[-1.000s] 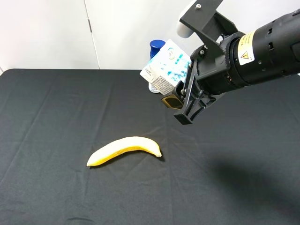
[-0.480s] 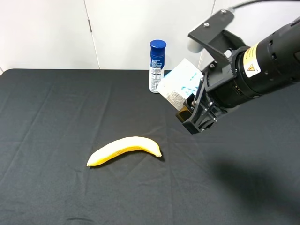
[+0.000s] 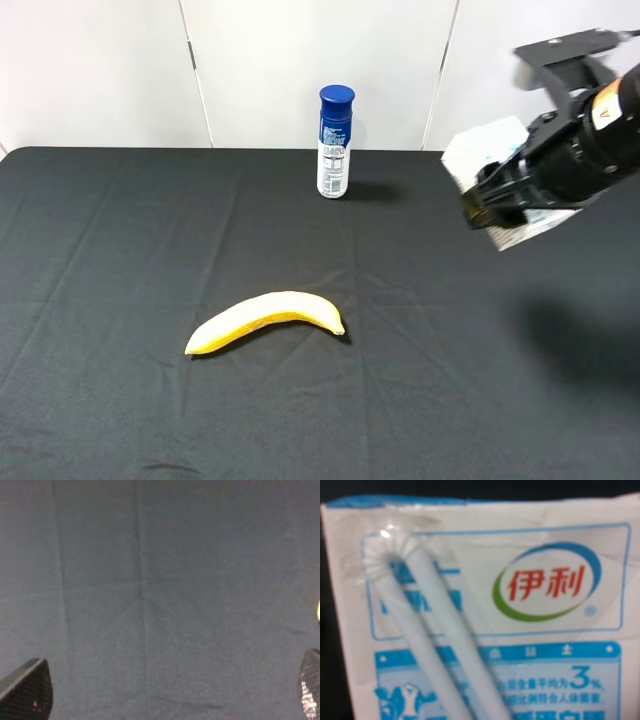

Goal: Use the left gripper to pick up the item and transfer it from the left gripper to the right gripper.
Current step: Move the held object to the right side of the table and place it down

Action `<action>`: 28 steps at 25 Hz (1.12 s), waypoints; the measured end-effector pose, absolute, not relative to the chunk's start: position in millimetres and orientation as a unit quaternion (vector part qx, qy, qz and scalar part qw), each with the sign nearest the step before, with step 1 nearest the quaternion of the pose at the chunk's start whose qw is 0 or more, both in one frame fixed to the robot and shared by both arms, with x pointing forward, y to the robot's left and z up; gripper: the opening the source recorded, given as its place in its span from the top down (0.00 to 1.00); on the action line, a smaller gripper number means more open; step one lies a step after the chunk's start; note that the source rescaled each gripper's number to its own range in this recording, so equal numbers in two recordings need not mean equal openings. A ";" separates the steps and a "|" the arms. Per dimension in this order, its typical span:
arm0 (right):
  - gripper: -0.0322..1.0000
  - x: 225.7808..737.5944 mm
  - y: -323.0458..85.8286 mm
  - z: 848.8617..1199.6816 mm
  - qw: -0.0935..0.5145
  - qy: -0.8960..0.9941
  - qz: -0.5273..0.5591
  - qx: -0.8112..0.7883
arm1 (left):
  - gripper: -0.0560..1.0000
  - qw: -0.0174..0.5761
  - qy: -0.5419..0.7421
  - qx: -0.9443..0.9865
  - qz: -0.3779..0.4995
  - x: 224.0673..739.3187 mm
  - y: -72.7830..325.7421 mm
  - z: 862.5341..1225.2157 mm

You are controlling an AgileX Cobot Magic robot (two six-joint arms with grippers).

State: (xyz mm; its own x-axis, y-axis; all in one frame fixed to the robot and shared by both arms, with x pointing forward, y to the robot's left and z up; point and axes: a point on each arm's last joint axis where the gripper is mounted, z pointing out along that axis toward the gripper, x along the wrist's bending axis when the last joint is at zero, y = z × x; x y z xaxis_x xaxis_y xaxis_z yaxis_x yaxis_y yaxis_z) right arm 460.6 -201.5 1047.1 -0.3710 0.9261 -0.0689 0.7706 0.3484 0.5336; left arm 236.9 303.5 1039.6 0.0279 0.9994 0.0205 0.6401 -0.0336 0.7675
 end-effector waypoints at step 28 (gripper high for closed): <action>0.97 529.6 -215.5 918.8 0.110 0.794 0.092 0.590 | 0.02 0.299 0.661 0.593 0.350 227.2 302.2 1040.0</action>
